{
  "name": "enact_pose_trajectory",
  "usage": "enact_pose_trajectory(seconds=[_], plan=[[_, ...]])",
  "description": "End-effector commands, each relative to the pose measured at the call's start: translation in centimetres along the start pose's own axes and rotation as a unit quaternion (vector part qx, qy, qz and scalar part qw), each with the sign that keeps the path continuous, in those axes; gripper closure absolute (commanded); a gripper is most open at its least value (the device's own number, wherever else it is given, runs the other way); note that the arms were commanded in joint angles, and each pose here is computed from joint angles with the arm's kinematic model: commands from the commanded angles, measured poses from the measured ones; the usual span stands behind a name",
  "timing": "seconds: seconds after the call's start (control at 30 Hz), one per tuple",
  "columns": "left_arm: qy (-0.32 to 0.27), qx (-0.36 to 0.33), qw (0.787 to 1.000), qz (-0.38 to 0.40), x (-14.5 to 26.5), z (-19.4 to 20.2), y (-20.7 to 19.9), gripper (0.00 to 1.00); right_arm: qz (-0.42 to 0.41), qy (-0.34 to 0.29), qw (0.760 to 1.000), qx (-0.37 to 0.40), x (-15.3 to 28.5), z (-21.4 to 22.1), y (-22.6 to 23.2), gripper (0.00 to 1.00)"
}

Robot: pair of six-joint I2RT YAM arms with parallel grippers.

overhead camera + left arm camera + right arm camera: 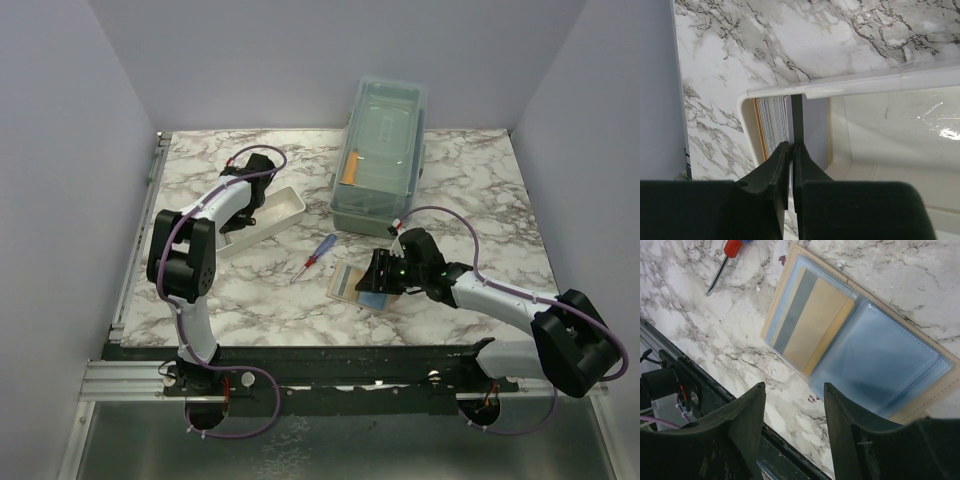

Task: Put the credit cards into the card holder
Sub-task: Pick up the credit card from the storage box.

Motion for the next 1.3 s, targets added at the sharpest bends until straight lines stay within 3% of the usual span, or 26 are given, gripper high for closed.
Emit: enact_pose_trajectory(seconds=[0.0,0.37,0.97,1.27], plan=[[-0.015,0.008,1.0,0.003,1.2,-0.3,0.6,0.97,-0.005,-0.002,1.0,0.005,0.1,-0.3,0.4,0.47],[-0.053,0.03,0.998,0.015,3.6,-1.5,1.0,1.0,-0.001,0.004,1.0,0.004,-0.2,-0.3,0.3,0.47],[-0.094,0.075,0.992,0.046,4.1,-3.4,-0.3,1.0,-0.008,0.003,1.0,0.004,-0.2,-0.2,0.4,0.47],[-0.126,0.108,0.985,0.047,5.9,-4.7,1.1,1.0,-0.006,0.006,1.0,0.003,-0.2,0.0,0.2,0.48]])
Point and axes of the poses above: each gripper's point midway between its finger pads, its own x axis back along the fingers, its own y axis along the line the jaws close on, z = x × y, the point moved 2 cm from there along x, back along the fingers, and after that the axes turned 5 degrees about -x, right-handed, at the moved point
